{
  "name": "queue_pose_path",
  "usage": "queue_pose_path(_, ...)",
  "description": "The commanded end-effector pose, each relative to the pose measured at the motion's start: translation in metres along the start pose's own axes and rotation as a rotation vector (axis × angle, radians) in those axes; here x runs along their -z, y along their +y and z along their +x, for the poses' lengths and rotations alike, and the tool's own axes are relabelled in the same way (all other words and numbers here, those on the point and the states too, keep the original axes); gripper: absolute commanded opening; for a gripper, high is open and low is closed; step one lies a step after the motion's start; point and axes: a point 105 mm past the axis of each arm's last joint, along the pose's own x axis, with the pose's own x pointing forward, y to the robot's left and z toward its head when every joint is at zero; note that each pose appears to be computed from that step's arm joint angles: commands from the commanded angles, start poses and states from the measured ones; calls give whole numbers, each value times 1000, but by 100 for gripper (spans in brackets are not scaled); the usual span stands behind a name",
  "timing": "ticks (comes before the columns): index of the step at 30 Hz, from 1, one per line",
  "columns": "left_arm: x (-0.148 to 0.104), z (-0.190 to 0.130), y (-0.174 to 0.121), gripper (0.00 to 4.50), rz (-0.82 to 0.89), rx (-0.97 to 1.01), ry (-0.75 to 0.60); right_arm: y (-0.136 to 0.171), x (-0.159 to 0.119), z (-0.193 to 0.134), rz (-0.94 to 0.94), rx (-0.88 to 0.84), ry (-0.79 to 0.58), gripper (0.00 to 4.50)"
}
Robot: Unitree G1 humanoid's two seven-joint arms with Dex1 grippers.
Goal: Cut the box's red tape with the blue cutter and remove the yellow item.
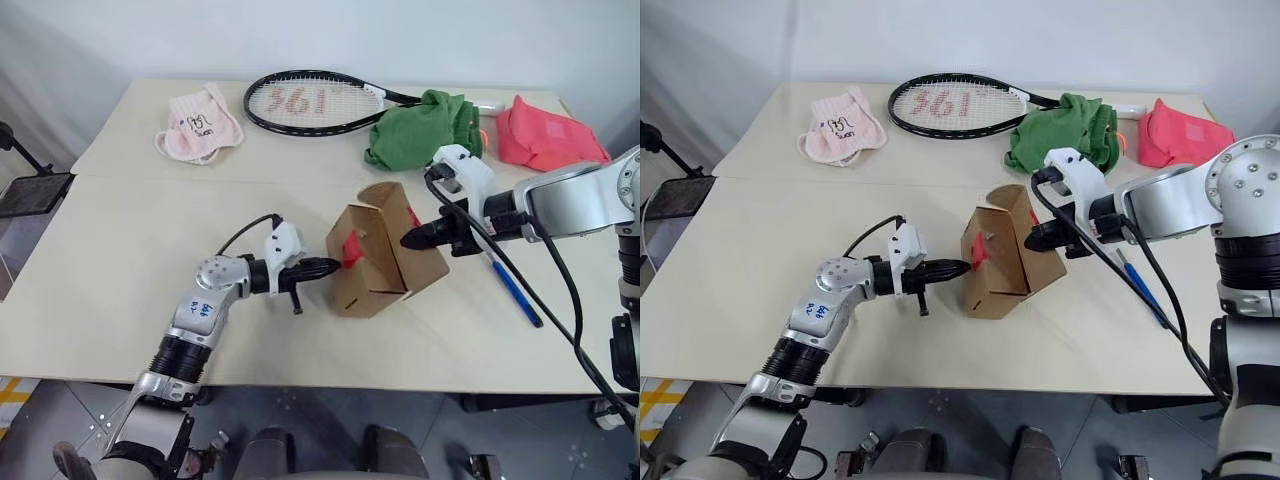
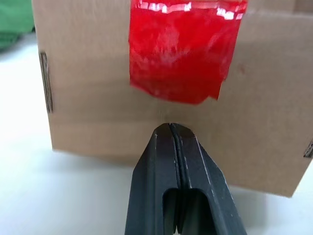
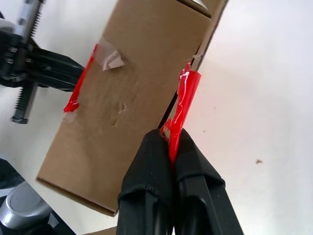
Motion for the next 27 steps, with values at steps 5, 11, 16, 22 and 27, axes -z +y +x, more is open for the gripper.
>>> queue_pose_path(5, 0, 9, -7, 0, 3, 24, -5, 13, -1, 2, -21, -9, -19, 1)
queue_pose_path(11, -1, 7, -6, 0, 4, 14, -6, 5, 6, 5, 34, 34, -19, 1)
queue_pose_path(16, -2, 4, -6, 0, 3, 9, -3, 0, 15, 5, 67, 60, -17, 1)
queue_pose_path(22, -2, 2, -9, 0, 3, 11, 0, 3, 15, 6, 47, 71, -21, 1)
queue_pose_path(27, -2, 2, -11, 0, -2, 15, 2, 6, 16, 7, 0, 79, -6, 1)
